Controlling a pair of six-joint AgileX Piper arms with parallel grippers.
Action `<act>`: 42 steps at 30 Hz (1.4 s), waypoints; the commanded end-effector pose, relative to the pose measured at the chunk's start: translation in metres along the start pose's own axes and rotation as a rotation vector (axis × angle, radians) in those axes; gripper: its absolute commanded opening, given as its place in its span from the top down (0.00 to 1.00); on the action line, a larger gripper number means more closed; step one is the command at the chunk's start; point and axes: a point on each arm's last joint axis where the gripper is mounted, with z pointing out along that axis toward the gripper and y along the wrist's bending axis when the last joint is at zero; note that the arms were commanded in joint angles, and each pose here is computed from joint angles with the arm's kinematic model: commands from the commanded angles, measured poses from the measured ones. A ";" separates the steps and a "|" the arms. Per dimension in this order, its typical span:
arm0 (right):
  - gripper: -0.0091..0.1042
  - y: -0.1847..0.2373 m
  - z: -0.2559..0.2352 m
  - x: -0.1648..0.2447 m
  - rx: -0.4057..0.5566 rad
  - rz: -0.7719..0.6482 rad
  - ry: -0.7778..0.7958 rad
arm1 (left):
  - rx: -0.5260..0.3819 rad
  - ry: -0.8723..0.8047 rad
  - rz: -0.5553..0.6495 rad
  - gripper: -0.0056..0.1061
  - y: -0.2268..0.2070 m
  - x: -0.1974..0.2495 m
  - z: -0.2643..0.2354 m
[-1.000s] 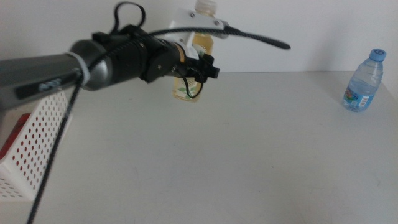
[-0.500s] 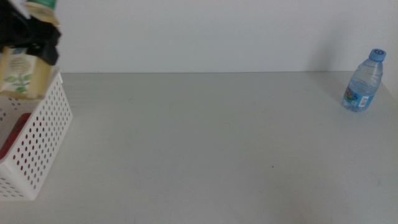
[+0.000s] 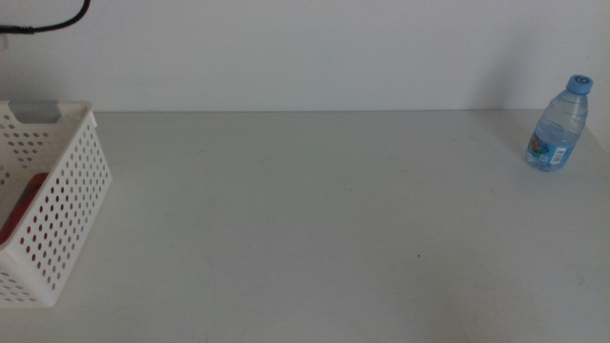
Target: Use arms to grab the bottles and put them into the dustbin to the left of the table.
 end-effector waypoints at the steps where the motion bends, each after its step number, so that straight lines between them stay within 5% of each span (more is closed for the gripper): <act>1: 0.28 -0.001 -0.003 -0.010 0.009 -0.021 -0.099 | -0.001 -0.067 -0.011 0.96 0.000 -0.006 -0.015; 12: 0.28 -0.001 -0.003 -0.010 0.009 -0.021 -0.099 | 0.104 0.104 -0.033 0.88 0.000 -0.015 0.053; 17: 0.28 -0.001 -0.003 -0.010 0.009 -0.021 -0.099 | 0.141 0.106 -0.031 0.62 -0.003 -0.015 0.056; 24: 0.28 -0.001 -0.003 -0.010 0.009 -0.021 -0.099 | 0.129 0.121 -0.070 0.11 -0.004 -0.014 0.051; 35: 0.28 -0.001 -0.003 -0.010 0.009 -0.021 -0.099 | -0.006 -0.144 0.045 0.11 -0.055 -0.016 -0.043; 42: 0.28 -0.001 -0.003 -0.010 0.009 -0.021 -0.099 | 0.048 -0.404 0.197 0.11 -0.127 0.002 -0.117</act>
